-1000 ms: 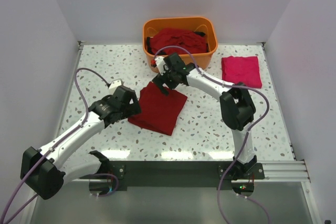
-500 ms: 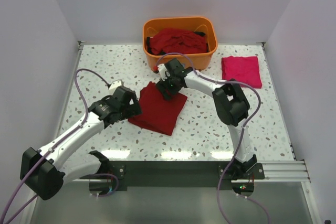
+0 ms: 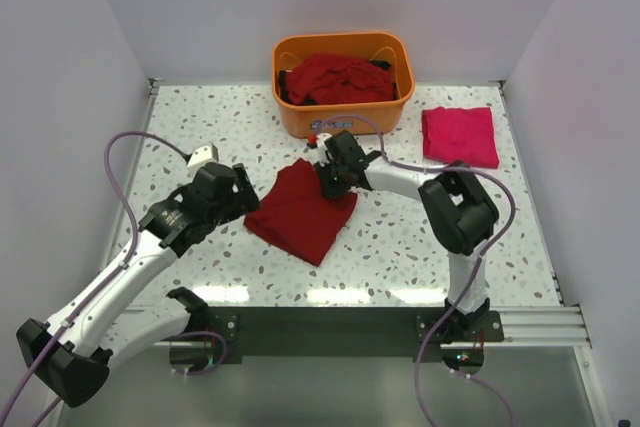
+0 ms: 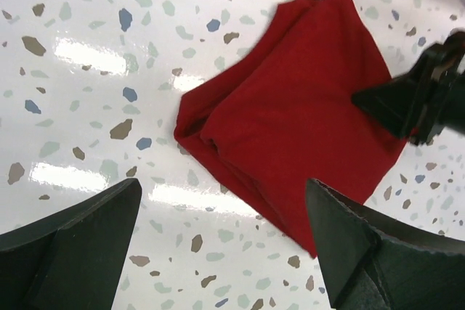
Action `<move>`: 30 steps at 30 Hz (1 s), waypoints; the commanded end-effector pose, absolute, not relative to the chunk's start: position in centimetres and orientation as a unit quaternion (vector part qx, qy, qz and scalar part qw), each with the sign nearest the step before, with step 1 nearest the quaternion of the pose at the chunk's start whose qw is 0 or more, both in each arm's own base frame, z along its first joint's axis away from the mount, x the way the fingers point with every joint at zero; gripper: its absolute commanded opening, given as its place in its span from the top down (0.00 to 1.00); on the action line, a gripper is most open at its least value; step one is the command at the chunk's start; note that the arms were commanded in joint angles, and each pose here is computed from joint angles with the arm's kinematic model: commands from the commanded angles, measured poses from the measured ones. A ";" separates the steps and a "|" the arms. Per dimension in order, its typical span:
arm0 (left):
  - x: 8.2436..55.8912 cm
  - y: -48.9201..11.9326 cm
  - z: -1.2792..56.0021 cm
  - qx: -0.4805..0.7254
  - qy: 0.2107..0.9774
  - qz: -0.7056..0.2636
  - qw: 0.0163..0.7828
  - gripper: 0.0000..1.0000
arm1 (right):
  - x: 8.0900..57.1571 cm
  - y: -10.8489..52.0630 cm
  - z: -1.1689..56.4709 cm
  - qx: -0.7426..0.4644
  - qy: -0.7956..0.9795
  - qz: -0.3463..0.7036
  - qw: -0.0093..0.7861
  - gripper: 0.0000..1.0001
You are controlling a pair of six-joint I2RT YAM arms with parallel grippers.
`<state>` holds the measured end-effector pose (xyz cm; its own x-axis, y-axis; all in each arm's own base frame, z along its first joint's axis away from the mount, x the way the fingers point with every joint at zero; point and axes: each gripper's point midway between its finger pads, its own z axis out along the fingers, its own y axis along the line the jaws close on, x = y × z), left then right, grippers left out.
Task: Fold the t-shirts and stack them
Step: Neatly place the folded tshirt to the corner
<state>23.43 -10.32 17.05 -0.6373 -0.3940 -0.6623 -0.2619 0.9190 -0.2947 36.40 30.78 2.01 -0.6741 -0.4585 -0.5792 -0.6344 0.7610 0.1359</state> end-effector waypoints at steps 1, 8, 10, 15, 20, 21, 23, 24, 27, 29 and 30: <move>23.9 -8.9 19.5 -0.212 0.880 -0.075 0.419 0.00 | 33.1 26.3 0.4 -0.234 0.937 0.105 0.238 0.88; 24.1 -8.3 19.4 -0.219 0.878 -0.055 0.422 0.00 | 36.7 16.7 5.9 -0.121 0.926 -0.049 0.354 1.00; 24.3 -8.3 19.4 -0.221 0.877 -0.053 0.423 0.00 | 38.2 13.0 7.2 -0.081 0.919 -0.099 0.372 1.00; 24.7 -7.8 19.6 -0.227 0.871 -0.039 0.433 0.00 | 41.7 8.9 12.0 -0.045 0.879 -0.135 0.456 1.00; 25.1 -7.3 20.0 -0.232 0.867 -0.023 0.441 0.00 | 45.3 6.5 15.1 -0.022 0.863 -0.148 0.483 1.00; 25.1 -7.2 20.0 -0.232 0.867 -0.020 0.441 0.00 | 45.9 5.7 14.9 -0.035 0.863 -0.167 0.475 1.00; 25.2 -7.2 20.1 -0.234 0.865 -0.018 0.444 0.00 | 47.0 5.1 16.1 -0.037 0.861 -0.178 0.475 1.00; 25.2 -7.1 20.1 -0.232 0.866 -0.016 0.443 0.00 | 47.5 4.4 15.7 -0.040 0.863 -0.190 0.467 1.00; 25.3 -7.0 20.3 -0.231 0.866 -0.010 0.444 0.00 | 48.8 2.7 16.5 -0.039 0.861 -0.214 0.461 1.00; 25.5 -7.0 20.4 -0.231 0.866 -0.006 0.444 0.00 | 49.6 2.1 17.3 -0.034 0.862 -0.212 0.459 1.00; 25.5 -7.0 20.3 -0.228 0.867 -0.004 0.442 0.00 | 49.9 1.6 17.5 -0.031 0.864 -0.206 0.459 1.00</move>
<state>24.76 -7.60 18.65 -0.5523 -0.3877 -0.7380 -0.3668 0.9080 -0.2025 48.35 3.60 14.65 -0.6041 -0.2352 -0.7614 0.0955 0.9272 -0.3622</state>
